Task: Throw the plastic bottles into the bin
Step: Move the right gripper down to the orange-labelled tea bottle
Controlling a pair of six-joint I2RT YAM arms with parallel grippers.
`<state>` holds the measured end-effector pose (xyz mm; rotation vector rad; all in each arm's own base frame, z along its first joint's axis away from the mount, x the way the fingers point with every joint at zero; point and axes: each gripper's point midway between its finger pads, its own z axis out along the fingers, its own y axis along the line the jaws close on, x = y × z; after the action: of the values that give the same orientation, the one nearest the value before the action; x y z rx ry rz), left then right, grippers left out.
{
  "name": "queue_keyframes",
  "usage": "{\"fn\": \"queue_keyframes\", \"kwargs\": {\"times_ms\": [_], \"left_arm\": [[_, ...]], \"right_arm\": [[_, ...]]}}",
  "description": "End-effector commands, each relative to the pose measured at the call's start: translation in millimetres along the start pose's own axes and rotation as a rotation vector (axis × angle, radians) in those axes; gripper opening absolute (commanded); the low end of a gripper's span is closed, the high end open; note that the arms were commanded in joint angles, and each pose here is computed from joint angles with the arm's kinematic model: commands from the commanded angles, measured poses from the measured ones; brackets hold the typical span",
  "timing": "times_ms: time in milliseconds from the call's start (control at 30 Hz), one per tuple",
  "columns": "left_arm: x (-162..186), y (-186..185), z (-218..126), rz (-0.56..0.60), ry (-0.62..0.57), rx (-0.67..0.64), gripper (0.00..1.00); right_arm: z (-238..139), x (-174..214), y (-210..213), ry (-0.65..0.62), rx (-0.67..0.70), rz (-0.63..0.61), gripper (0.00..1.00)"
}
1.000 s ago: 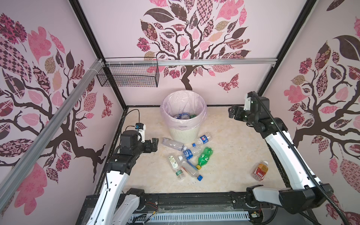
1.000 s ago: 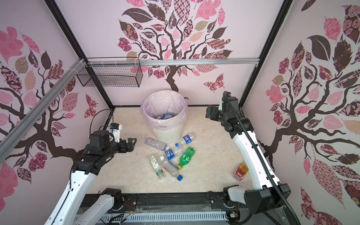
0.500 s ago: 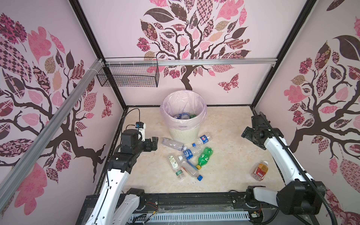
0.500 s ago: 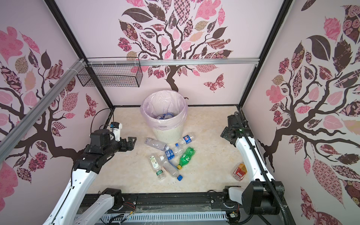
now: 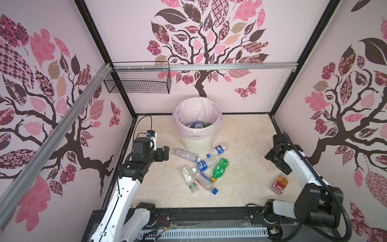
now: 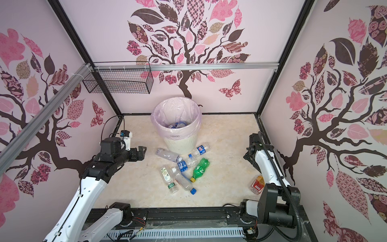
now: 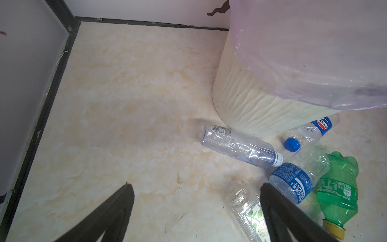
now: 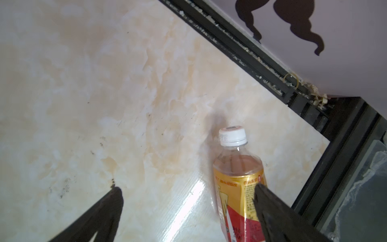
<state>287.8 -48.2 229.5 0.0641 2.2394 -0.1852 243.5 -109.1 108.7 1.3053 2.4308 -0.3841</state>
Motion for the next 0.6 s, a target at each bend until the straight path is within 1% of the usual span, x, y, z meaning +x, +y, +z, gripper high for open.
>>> {"fn": "queue_keyframes", "kwargs": {"times_ms": [0, 67, 300, 433, 567], "left_arm": [[-9, 1, 0, 0.012, -0.032, -0.006, 0.98], [-9, 1, 1, 0.012, -0.028, -0.007, 0.98], [-11, 2, 4, 0.004, -0.016, -0.014, 0.98], [-14, 2, 3, 0.003, -0.013, -0.017, 0.98], [-16, 1, 4, -0.003, -0.010, -0.008, 0.98]], "right_arm": [[6, -1, -14, 0.003, 0.034, 0.056, 1.00], [10, -3, -27, -0.027, 0.098, 0.084, 1.00], [27, 11, -42, 0.016, 0.141, 0.135, 1.00], [36, 24, -50, 0.065, 0.117, 0.200, 1.00], [41, 33, -50, 0.096, 0.105, 0.206, 1.00]]}}
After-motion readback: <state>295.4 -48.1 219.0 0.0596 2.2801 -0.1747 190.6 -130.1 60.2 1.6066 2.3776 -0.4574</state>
